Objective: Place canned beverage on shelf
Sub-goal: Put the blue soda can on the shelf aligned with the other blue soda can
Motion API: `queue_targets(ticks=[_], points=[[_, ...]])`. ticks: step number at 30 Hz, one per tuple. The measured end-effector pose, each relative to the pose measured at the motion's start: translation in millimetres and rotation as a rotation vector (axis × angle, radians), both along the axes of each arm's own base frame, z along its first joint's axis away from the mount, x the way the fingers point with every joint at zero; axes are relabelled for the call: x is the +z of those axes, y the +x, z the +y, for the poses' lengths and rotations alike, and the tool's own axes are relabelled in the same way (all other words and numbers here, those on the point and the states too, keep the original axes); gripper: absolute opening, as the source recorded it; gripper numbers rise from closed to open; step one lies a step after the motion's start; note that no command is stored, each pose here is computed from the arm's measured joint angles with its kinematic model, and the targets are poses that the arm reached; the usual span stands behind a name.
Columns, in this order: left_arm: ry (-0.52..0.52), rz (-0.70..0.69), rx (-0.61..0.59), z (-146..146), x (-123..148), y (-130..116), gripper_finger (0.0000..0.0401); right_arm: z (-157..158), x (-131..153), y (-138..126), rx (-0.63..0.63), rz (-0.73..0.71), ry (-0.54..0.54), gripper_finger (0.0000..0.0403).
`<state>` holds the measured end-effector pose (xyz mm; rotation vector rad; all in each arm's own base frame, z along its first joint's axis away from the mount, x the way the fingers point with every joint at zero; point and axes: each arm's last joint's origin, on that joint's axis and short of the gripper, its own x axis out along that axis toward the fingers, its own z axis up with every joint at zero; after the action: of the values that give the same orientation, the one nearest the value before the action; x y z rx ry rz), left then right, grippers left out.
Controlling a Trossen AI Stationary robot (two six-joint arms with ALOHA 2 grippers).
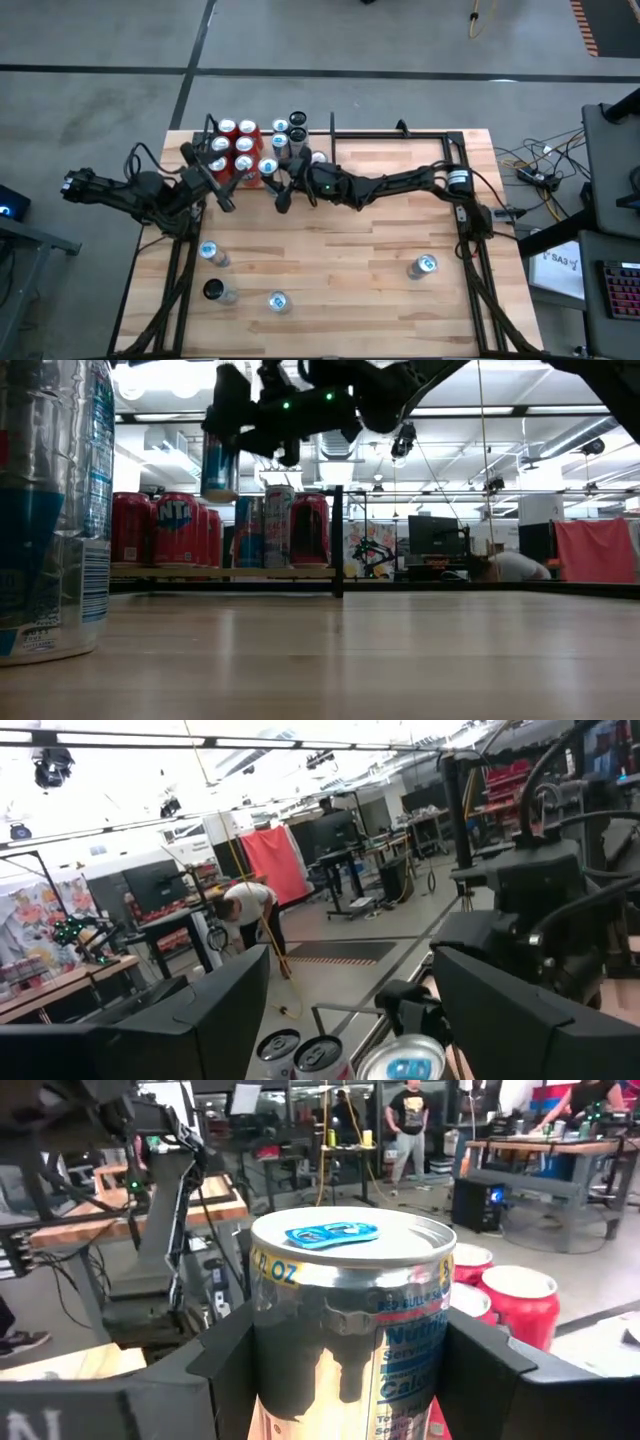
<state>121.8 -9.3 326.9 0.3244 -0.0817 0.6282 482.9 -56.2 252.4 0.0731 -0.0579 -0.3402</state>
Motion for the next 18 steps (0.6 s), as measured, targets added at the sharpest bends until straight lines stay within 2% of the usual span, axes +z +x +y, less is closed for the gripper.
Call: queue_targets(ticks=[10, 18], points=[[0.013, 0.064, 0.008, 0.3, -5.7, -0.4, 0.0267, 3.4, -34.7, 11.6, -0.059, 0.009, -0.018, 0.0221], [0.006, 0.039, 0.010, 2.6, -5.3, -9.0, 0.0267, 4.3, -51.2, 14.4, -0.121, 0.059, -0.034, 0.0221]])
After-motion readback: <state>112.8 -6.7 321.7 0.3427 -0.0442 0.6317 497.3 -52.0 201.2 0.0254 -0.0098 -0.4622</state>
